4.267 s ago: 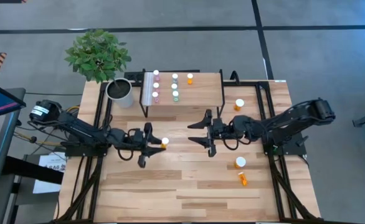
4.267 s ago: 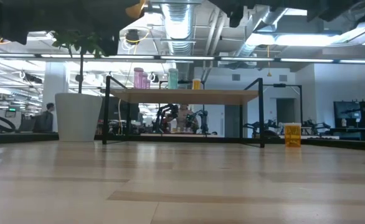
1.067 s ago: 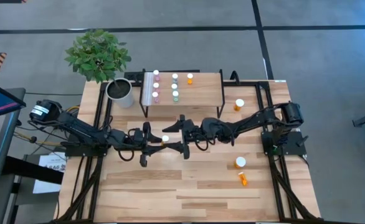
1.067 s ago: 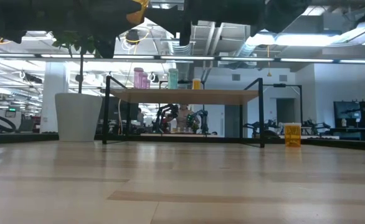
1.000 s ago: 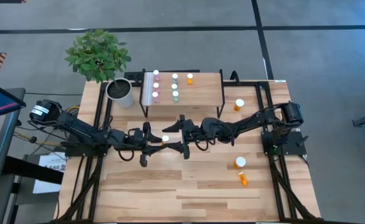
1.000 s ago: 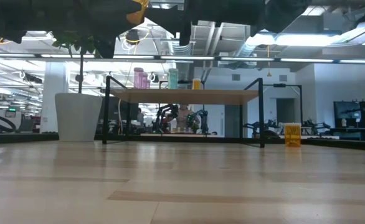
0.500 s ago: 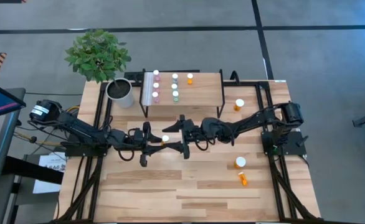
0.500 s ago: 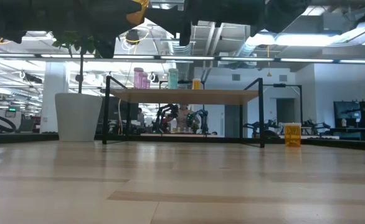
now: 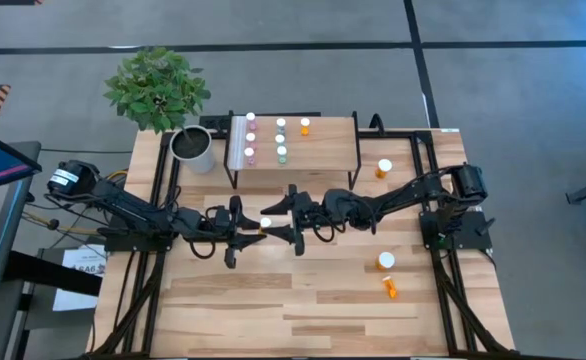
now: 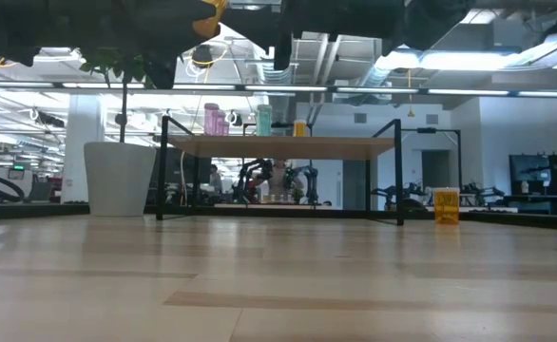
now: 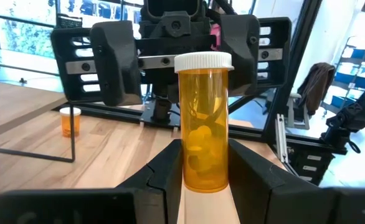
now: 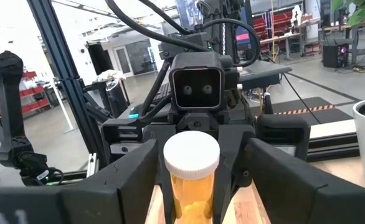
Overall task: Pick and place medicine bottles onto shelf by color
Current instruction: Put the left small orange pill bottle aligned with the other small orange pill bottle on the shelf
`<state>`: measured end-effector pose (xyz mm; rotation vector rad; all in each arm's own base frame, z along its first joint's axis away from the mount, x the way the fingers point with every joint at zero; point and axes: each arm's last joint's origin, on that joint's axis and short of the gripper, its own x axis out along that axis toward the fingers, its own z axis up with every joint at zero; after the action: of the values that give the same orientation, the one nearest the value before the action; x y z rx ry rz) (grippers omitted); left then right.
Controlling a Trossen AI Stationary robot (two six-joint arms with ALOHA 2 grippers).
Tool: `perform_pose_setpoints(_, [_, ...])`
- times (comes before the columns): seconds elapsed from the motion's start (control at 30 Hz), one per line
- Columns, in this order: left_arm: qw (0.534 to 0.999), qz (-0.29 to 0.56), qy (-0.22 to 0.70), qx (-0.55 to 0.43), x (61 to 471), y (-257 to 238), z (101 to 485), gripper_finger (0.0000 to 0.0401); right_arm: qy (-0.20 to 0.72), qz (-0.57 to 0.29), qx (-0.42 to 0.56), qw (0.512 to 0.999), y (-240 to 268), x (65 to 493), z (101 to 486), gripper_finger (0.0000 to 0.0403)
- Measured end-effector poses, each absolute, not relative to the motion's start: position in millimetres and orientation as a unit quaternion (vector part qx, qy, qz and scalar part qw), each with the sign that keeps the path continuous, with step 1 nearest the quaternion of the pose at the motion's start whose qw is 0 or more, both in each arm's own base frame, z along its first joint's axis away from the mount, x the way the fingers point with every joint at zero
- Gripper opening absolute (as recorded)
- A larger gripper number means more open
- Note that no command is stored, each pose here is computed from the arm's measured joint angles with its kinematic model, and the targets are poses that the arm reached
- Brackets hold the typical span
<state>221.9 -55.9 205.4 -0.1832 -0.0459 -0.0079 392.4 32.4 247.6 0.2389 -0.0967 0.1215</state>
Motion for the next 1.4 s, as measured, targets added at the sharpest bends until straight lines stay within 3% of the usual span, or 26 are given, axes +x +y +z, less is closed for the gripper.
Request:
perform_pose_setpoints(0.6, [0.995, -0.005, -0.022, -0.095, 222.0, -55.8, 205.3, 0.0098, -0.049, 0.063, 0.118, 0.99, 32.9, 392.3, 248.0, 0.0138])
perform_pose_setpoints(0.97, [0.994, -0.006, -0.022, -0.106, 221.9, -55.9, 205.3, 0.0108, -0.048, 0.063, 0.119, 0.99, 32.7, 392.3, 247.9, 0.0144])
perform_pose_setpoints(1.4, [0.993, 0.014, -0.001, -0.121, 221.9, -55.0, 200.6, 0.0196, -0.041, 0.059, 0.116, 0.991, 32.1, 392.5, 246.4, 0.0144])
